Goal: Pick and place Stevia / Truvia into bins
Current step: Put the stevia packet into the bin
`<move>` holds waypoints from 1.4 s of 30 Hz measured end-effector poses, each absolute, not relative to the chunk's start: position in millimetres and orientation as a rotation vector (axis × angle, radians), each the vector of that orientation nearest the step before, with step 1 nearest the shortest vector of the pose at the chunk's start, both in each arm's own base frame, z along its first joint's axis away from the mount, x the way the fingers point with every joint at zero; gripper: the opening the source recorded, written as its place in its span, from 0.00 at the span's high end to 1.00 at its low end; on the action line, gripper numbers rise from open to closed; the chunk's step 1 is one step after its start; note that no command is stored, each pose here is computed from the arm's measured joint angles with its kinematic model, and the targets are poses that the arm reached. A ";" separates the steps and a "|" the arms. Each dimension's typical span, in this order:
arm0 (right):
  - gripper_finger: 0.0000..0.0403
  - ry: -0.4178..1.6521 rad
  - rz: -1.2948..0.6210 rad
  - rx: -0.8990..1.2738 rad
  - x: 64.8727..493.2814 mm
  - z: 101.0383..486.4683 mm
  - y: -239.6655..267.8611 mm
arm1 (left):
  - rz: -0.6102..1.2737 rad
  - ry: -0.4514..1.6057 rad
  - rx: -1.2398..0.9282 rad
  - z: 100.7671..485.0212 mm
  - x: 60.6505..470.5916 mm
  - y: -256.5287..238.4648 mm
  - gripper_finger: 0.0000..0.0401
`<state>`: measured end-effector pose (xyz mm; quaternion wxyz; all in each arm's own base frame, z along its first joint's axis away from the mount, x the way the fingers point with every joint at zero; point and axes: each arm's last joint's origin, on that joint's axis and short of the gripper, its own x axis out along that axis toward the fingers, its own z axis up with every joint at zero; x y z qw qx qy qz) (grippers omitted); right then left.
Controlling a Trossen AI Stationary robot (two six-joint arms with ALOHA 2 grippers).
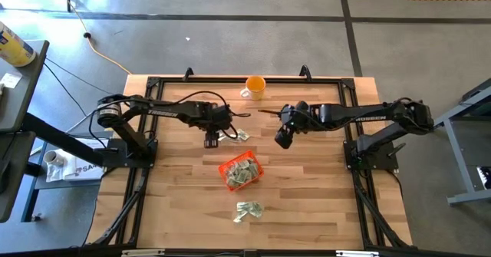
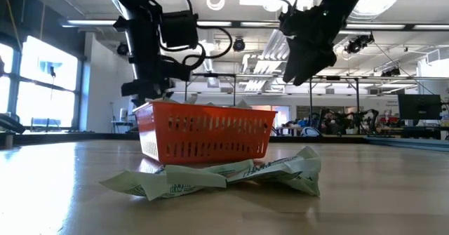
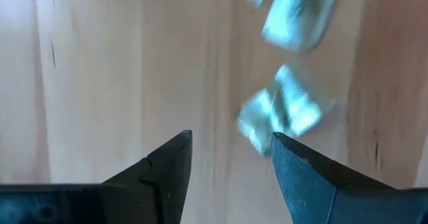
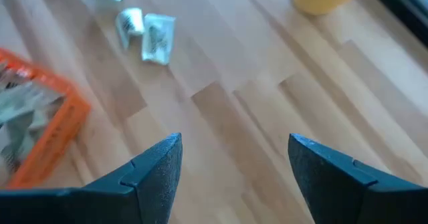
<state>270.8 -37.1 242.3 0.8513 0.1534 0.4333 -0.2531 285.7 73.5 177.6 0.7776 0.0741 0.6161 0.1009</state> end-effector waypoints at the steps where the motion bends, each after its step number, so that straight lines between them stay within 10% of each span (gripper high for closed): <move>1: 0.35 0.903 -0.541 0.323 271.1 242.7 -39.4 | 0.185 1.308 0.205 176.9 288.1 71.7 0.41; 17: 0.35 0.863 -0.590 0.372 271.9 243.9 -46.9 | -0.139 1.305 0.231 137.4 300.1 65.9 0.28; 29: 0.35 0.881 -0.584 0.371 270.9 242.9 -46.3 | -0.025 1.362 0.107 144.4 298.7 77.0 0.92; 42: 0.35 0.934 -0.506 0.302 270.3 241.1 -35.1 | -0.337 0.966 -0.455 252.1 327.6 29.9 0.92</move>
